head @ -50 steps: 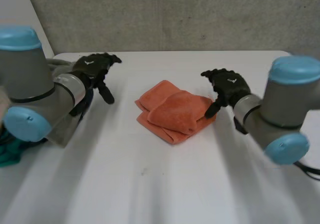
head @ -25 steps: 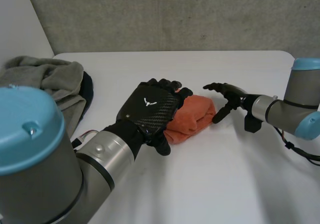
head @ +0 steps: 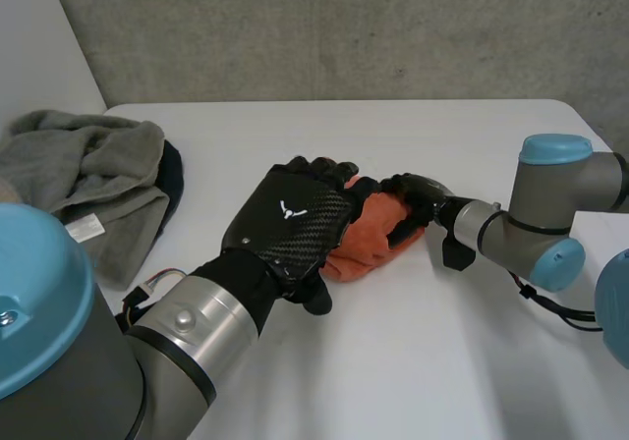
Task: Fold the laundry.
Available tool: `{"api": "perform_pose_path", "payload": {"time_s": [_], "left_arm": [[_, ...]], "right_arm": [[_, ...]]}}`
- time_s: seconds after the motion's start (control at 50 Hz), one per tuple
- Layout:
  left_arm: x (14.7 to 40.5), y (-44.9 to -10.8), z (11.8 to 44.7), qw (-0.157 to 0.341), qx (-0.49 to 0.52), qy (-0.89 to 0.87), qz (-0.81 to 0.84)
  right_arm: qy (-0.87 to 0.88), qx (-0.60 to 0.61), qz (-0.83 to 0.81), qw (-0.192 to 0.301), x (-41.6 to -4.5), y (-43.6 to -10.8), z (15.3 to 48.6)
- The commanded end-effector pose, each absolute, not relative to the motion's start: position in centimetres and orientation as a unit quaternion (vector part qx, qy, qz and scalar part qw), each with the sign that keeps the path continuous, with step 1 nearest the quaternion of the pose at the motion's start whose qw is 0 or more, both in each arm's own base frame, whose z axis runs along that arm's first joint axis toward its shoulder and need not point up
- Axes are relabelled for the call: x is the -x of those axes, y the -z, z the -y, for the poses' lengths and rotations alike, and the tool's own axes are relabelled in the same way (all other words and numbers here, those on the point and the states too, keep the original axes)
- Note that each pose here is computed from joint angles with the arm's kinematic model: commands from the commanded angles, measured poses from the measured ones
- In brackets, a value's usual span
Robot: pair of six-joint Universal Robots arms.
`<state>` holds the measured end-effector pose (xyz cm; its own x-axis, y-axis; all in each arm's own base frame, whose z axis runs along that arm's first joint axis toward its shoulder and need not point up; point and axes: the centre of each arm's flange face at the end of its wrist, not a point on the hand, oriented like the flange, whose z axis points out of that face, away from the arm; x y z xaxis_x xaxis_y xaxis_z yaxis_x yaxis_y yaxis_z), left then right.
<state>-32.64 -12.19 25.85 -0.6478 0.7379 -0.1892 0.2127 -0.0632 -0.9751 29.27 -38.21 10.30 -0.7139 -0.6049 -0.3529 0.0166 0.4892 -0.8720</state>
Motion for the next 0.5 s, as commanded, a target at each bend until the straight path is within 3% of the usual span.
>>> {"api": "perform_pose_path", "payload": {"time_s": [0.02,0.18,0.36,0.5], "left_arm": [[32.4,-26.0,12.3,0.207,0.361,-0.636,0.650],[32.4,-26.1,12.7,0.207,0.356,-0.642,0.646],[32.2,-26.4,12.9,0.207,0.351,-0.648,0.643],[31.9,-26.7,12.7,0.206,0.348,-0.651,0.642]], "right_arm": [[0.490,0.180,-0.791,0.320,-29.3,-10.5,38.8],[0.574,0.117,-0.763,0.274,-26.8,-12.5,43.1],[0.699,-0.030,-0.702,0.134,-17.7,-16.2,50.8],[0.711,-0.054,-0.696,0.081,-11.9,-15.5,54.2]]}}
